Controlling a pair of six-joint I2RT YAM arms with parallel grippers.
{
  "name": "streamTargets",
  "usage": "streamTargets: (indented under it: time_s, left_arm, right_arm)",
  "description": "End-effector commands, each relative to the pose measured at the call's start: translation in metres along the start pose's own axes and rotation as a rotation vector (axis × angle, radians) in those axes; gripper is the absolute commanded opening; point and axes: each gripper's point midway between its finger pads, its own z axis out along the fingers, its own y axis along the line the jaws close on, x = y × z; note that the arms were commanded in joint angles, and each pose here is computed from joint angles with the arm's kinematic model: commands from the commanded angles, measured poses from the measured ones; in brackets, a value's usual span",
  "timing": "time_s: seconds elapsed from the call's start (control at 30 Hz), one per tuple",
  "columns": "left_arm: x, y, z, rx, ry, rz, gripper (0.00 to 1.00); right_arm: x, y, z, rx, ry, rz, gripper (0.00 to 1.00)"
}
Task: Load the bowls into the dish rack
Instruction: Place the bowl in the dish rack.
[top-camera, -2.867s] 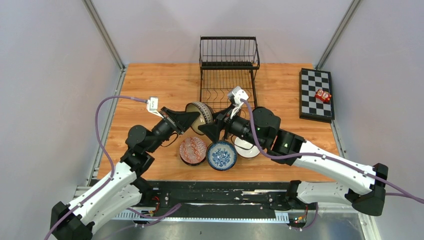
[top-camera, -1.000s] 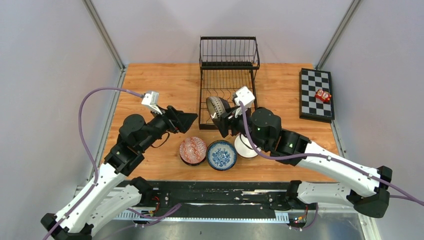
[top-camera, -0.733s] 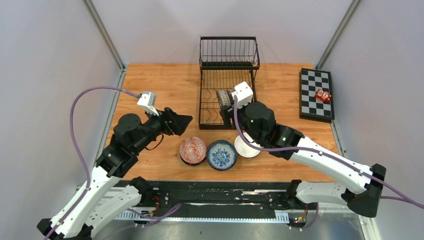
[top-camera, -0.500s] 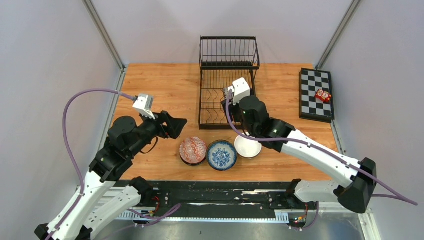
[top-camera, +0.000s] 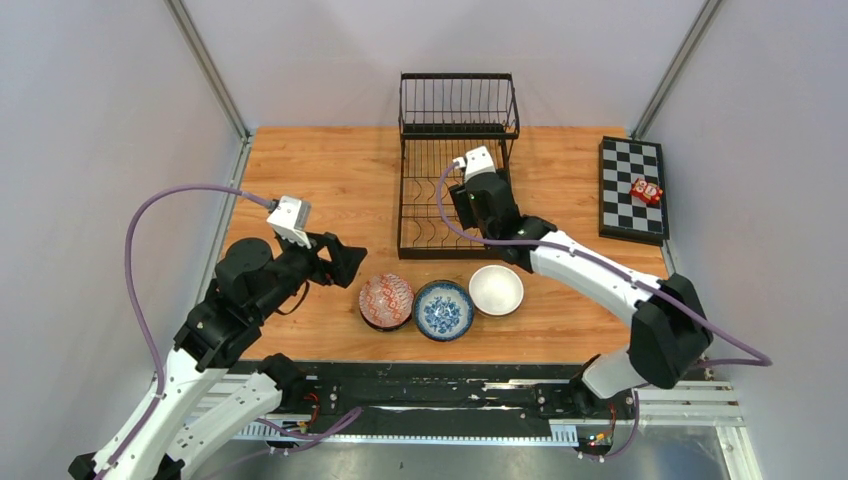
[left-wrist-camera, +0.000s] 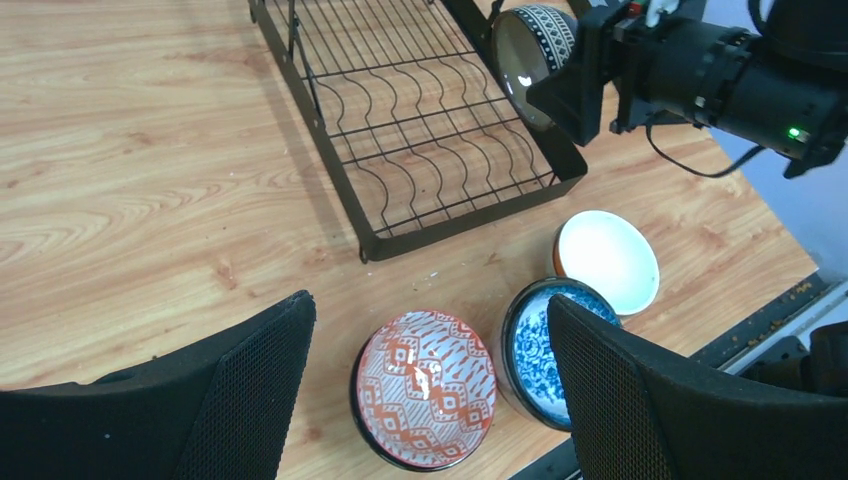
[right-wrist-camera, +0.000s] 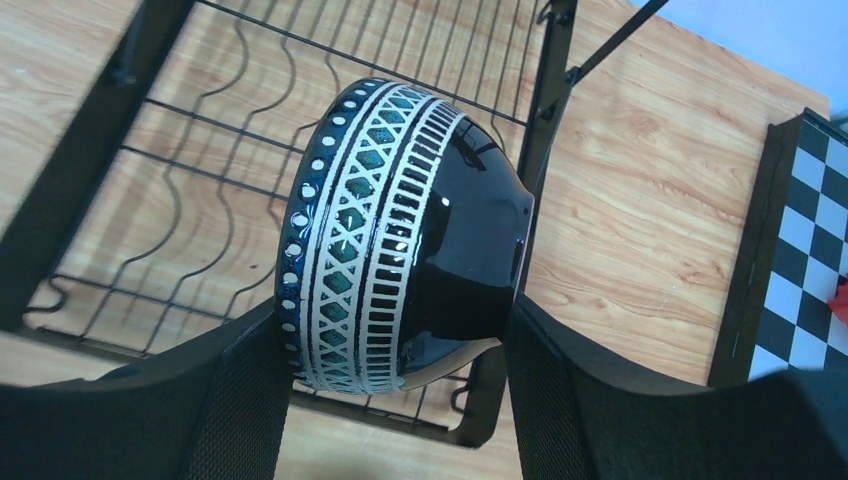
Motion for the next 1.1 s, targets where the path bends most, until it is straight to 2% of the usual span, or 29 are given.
streamTargets:
  time_s: [0.0,0.5,1.07]
  left_arm:
    - [0.011,0.006,0.001,-0.015,0.038,0.053,0.87]
    - [0.017,0.026,-0.003,-0.099,0.016,0.079,0.87]
    - [0.021,0.029,-0.005,-0.113,0.02,0.085,0.87]
  right_arm:
    - [-0.032,-0.026,0.024,0.098,-0.096,0.029,0.02]
    - [-0.002,-0.056,0.105,0.16,-0.032,-0.011,0.02]
    - [0.019,-0.06,0.152,0.155,0.019,-0.053,0.02]
